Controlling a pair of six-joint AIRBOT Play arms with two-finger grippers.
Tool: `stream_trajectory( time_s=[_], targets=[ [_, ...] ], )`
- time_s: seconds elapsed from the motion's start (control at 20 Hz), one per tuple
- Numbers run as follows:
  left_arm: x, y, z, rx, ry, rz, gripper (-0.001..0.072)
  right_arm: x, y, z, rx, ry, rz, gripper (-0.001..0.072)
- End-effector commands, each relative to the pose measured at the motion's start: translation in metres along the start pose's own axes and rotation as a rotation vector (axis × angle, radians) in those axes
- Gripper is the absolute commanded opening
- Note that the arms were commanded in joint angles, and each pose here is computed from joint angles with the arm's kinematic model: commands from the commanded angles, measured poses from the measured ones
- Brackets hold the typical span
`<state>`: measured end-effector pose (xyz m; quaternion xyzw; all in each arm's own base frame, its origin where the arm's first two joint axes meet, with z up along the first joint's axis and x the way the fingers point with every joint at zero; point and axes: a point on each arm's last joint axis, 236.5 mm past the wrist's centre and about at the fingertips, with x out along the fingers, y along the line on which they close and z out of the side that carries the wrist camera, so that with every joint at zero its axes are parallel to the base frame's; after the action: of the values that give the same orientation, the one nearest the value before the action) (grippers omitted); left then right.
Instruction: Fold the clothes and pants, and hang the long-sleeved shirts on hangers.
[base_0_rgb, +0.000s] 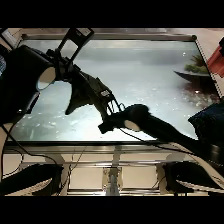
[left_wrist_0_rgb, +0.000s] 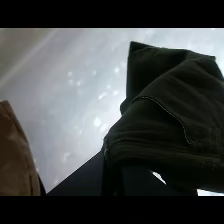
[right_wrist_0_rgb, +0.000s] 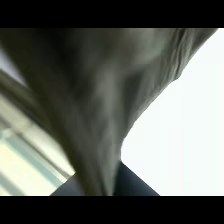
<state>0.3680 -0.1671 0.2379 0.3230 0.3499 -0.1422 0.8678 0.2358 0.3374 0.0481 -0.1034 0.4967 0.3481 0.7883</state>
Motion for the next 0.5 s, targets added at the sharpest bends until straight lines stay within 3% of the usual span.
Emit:
stream_trajectory(
  time_s=[0.0,0.3,0.45],
  targets=[
    [-0.005,0.006,-0.024,0.001,0.094,0.019,0.0074,-0.082,-0.006,-0.016,-0.243,0.007,-0.028,0.0019],
    [-0.05,-0.017,-0.011,-0.069,-0.041,-0.114,0.0068,-0.207,-0.001,0.002,-0.338,-0.166,-0.037,0.0019],
    [-0.087,-0.021,-0.005,-0.194,-0.143,-0.18,0.0067,-0.234,-0.003,-0.012,-0.455,-0.113,-0.05,0.0019]
  ],
)
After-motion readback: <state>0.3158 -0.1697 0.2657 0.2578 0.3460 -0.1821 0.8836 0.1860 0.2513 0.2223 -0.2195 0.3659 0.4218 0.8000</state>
